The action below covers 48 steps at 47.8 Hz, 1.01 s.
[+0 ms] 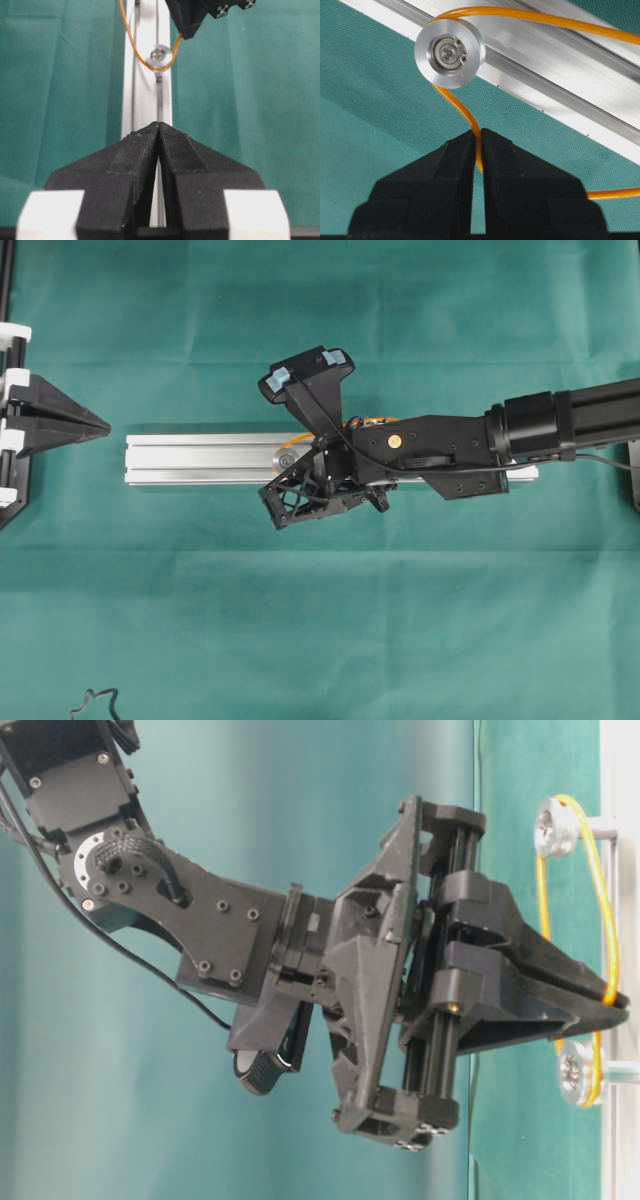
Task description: Hook the rubber onto the shaft.
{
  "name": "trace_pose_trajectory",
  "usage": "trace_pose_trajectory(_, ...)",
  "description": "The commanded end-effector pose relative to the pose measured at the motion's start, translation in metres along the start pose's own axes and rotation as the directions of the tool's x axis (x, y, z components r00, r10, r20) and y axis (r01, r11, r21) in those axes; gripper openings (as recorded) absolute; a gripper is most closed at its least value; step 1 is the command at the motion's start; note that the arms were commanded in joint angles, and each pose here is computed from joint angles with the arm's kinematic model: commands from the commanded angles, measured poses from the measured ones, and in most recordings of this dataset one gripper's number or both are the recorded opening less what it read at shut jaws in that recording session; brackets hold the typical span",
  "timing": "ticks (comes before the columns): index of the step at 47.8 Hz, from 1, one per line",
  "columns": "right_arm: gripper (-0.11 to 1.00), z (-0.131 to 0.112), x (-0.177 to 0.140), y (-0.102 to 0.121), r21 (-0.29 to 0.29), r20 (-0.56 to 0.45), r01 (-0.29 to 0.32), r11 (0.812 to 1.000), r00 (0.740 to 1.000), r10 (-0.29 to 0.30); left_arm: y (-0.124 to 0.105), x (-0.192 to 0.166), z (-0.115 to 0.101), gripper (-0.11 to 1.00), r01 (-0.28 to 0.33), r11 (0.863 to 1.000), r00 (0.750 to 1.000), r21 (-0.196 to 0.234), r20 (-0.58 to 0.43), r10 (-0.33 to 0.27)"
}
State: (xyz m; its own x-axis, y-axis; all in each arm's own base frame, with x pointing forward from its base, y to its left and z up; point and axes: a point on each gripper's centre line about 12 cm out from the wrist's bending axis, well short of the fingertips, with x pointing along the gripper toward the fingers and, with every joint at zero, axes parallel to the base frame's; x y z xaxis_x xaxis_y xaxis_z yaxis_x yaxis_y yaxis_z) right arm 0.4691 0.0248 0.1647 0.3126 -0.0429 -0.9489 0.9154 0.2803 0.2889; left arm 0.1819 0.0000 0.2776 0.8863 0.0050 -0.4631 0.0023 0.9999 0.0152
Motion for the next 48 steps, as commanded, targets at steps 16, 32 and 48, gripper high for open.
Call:
trace_pose_trajectory(16,0.11,0.0028,-0.0231,0.0078,-0.013,0.015,-0.058,0.998,0.998,0.058,-0.0002,-0.0037,0.0122,0.0,0.001,1.0,0.999,0.005,0.034,-0.001)
trace_pose_trajectory(32,0.86,0.0022,-0.0243,0.0083,-0.034,0.014,-0.059,0.998,0.998,0.06,-0.0003,-0.0034,0.0117,0.0,0.002,1.0,0.999,0.004,0.032,-0.002)
trace_pose_trajectory(48,0.85,0.0026,-0.0247,0.0097,-0.055,0.015,-0.063,0.996,0.998,0.064,-0.0003,-0.0037,0.0122,0.0,0.002,1.0,0.999,0.004,0.034,-0.002)
